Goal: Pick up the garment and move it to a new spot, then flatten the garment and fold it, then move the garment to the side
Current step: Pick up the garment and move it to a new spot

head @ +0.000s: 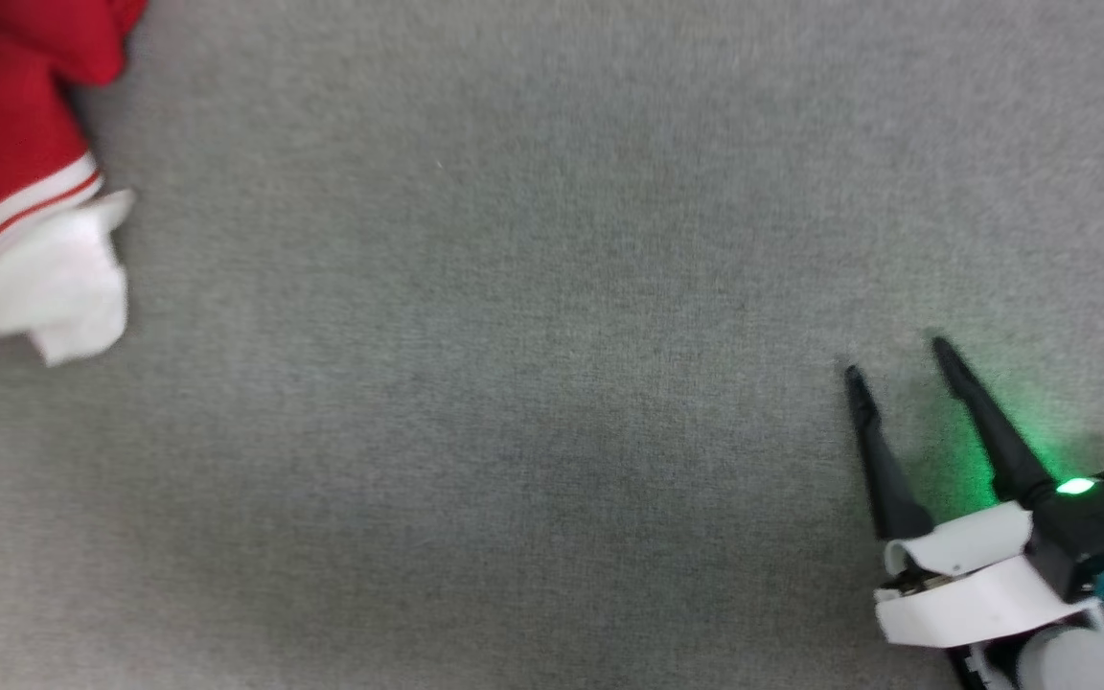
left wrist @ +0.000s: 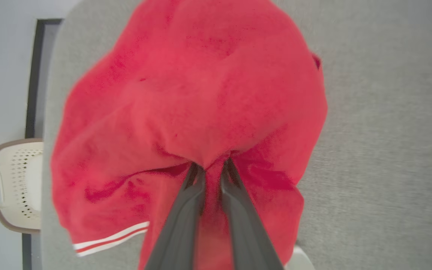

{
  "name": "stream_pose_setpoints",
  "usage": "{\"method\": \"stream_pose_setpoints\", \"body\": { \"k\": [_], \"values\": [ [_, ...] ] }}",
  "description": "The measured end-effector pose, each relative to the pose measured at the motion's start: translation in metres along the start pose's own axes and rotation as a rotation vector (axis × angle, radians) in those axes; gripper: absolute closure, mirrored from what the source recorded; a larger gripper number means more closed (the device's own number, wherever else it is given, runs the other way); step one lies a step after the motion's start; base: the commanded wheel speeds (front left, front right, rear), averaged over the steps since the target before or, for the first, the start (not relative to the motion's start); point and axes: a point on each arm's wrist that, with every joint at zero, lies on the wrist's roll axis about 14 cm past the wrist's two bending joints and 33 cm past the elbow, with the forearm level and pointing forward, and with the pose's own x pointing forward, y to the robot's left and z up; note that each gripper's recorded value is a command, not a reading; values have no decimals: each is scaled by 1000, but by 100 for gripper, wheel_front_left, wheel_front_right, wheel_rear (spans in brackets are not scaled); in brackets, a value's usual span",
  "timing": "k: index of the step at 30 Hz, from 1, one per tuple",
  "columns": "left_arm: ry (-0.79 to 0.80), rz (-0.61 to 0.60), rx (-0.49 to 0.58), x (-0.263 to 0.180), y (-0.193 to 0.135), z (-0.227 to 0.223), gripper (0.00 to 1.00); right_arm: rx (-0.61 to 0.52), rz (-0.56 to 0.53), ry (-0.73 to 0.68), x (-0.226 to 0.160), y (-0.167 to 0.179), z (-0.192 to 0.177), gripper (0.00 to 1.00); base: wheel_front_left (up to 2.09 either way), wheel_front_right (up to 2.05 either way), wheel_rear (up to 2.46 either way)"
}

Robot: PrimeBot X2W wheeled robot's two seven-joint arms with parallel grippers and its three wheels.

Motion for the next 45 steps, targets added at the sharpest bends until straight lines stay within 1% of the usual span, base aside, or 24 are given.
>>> {"method": "stream_pose_setpoints", "body": {
  "k": [4, 7, 9, 12, 15, 17, 19, 23, 29, 35, 37, 39, 45],
  "values": [
    [-120, 4, 40, -47, -1, 36, 100, 20, 13, -40, -5, 13, 16, 0, 0, 0, 0],
    [-244, 1, 72, -87, -3, 65, 100, 25, 13, -78, -10, 19, 31, 0, 0, 0, 0],
    [-323, -21, 87, -115, -9, 81, 100, 28, 9, -107, -14, 21, 42, 0, 0, 0, 0],
    [-403, -54, 123, -150, -22, 94, 100, 20, 1, -141, -23, 23, 57, 0, 0, 0, 0],
    [-482, -104, 167, -184, -46, 106, 100, 8, -31, -172, -34, 16, 70, 0, 0, 0, 0],
    [-513, -152, 208, -201, -69, 107, 100, -4, -63, -195, -41, 7, 79, 0, 0, 0, 0],
    [-532, -196, 281, -212, -98, 104, 100, -17, -106, -220, -51, -6, 88, 0, 0, 0, 0],
    [-549, -312, 384, -227, -154, 95, 100, -44, -210, -235, -76, -36, 96, 0, 0, 0, 0],
    [-539, -518, 544, -241, -250, 68, 100, -76, -375, -252, -117, -80, 103, 0, 0, 0, 0],
    [-440, -708, 694, -244, -331, 18, 100, -74, -512, -256, -157, -106, 103, 0, 0, 0, 0],
    [-401, -751, 739, -244, -351, 2, 100, -71, -541, -256, -166, -110, 103, 0, 0, 0, 0],
    [-346, -771, 778, -237, -363, -16, 100, -66, -563, -254, -174, -112, 101, 0, 0, 0, 0],
    [-222, -777, 829, -203, -376, -49, 100, -46, -615, -242, -191, -118, 95, 0, 0, 0, 0]
  ]
}}
